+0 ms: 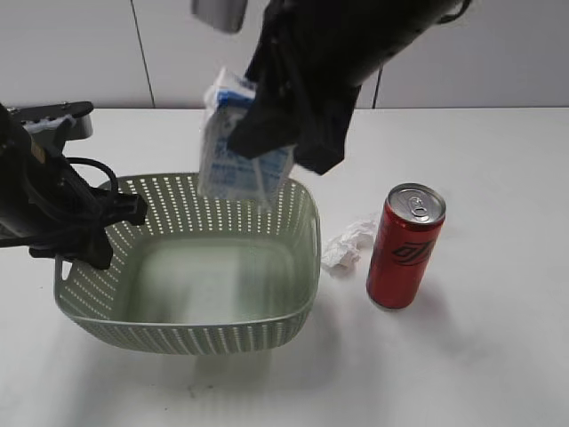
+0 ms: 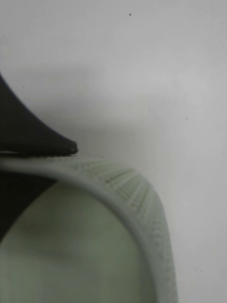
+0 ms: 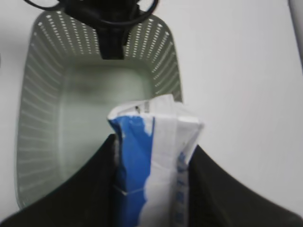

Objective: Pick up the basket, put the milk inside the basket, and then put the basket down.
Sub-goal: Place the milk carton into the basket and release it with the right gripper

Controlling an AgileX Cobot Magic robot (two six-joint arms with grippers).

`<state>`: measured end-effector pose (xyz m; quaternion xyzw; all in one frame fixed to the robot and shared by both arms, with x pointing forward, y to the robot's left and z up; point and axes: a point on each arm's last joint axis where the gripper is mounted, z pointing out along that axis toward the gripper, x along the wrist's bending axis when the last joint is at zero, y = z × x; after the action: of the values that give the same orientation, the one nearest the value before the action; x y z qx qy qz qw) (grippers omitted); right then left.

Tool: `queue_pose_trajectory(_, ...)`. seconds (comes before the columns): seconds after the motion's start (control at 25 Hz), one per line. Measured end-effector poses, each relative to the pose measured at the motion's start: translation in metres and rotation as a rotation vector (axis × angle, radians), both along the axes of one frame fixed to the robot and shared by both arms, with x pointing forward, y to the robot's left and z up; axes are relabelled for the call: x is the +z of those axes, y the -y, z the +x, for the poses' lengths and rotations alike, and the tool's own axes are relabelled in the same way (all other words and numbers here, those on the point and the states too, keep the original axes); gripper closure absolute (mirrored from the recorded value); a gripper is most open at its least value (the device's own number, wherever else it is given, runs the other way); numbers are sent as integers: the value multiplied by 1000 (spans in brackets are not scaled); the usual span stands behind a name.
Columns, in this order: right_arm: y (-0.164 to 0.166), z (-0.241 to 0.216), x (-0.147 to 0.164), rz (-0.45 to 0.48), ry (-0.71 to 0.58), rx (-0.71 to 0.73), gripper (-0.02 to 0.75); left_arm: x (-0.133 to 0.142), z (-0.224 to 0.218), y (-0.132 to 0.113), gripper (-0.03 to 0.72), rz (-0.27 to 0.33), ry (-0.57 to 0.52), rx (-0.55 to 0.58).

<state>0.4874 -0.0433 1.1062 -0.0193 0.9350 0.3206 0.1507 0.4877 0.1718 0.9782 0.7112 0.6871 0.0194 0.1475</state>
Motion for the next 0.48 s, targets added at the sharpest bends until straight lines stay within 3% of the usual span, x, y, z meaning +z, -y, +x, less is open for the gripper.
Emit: queue_pose_trajectory(0.48, -33, 11, -81, -180, -191, 42, 442, 0, 1, -1, 690, 12, 9, -9)
